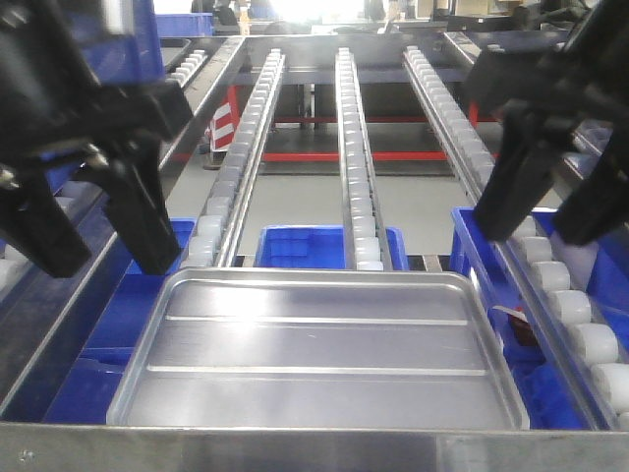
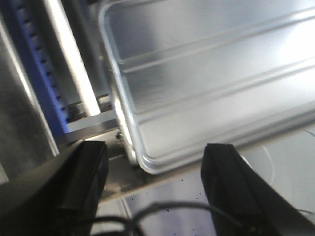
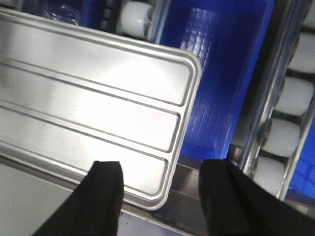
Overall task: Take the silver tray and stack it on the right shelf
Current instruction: 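Lower both grippers onto the tray's side rims and close them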
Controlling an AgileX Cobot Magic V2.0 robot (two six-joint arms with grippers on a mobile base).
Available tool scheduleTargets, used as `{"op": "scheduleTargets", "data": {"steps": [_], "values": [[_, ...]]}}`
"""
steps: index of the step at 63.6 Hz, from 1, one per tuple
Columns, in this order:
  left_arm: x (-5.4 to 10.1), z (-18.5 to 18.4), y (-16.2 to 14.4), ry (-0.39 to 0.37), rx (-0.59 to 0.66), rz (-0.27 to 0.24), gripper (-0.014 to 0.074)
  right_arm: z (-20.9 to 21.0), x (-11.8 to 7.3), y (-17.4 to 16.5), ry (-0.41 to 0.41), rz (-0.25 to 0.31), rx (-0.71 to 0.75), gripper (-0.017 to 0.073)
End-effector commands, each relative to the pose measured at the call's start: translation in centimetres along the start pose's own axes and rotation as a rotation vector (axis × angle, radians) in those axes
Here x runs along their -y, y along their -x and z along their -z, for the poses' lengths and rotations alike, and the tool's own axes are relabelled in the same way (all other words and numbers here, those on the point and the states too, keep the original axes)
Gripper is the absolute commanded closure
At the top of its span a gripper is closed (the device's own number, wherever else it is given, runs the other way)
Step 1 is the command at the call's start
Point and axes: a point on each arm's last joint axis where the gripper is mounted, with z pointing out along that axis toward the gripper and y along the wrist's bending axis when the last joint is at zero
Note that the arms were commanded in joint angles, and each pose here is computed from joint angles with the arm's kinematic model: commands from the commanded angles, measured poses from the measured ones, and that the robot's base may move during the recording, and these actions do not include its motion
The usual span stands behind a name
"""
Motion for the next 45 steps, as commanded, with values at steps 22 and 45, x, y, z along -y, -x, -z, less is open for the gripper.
{"op": "scheduleTargets", "data": {"steps": [22,45], "values": [[0.4,-0.9,2.5,0.027,0.077,0.121,0.0277,-3.2,0.1,2.0,-0.071,-0.044,-0.021,0.0104],[1.1,-3.7,2.4,0.055,0.027,0.076,0.0277,-5.9,0.4,2.0,-0.087,-0.045,-0.057,0.0104]]}}
